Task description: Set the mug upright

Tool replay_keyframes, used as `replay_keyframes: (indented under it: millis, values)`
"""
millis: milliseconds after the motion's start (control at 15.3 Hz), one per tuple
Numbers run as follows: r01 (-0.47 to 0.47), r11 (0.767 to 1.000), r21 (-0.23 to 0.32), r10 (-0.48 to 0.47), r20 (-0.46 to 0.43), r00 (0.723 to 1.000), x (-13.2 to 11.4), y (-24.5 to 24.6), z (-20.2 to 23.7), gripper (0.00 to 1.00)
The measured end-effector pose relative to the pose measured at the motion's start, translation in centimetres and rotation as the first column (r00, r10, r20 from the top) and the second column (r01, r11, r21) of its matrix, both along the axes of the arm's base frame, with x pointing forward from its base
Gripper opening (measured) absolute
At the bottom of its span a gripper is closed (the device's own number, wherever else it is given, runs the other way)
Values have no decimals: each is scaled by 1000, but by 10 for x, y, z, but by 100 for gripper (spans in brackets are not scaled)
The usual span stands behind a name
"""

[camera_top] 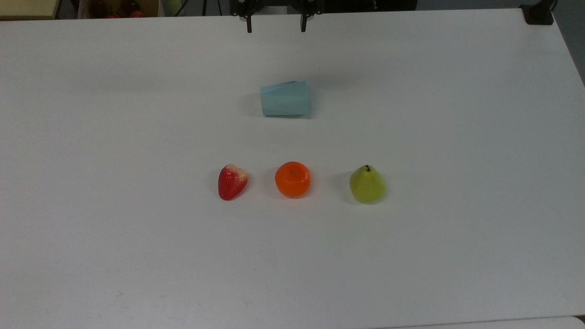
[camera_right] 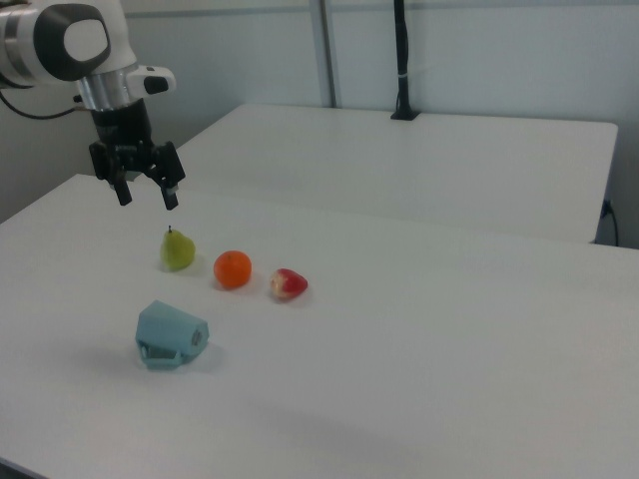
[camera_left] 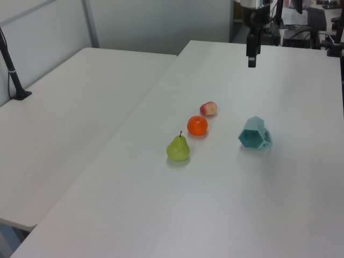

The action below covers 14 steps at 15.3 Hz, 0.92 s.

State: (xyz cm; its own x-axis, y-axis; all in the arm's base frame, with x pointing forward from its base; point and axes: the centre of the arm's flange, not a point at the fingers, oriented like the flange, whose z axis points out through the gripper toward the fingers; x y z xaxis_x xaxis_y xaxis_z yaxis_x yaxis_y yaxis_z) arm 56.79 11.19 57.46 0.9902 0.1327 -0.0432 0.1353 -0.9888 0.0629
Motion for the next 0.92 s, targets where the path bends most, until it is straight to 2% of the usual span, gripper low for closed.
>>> replay_keyframes:
  millis: [196, 458, 655, 917]
  values:
    - [-23, 994, -107, 21, -19, 1000, -9, 25, -17, 100]
    - [-26, 965, -260, 21, -25, 999, -24, 80, -54, 100]
    - [-21, 933, -359, 18, -11, 1000, -34, 113, -82, 100]
    - [3, 866, -500, -5, -1, 1000, -42, 145, -129, 100]
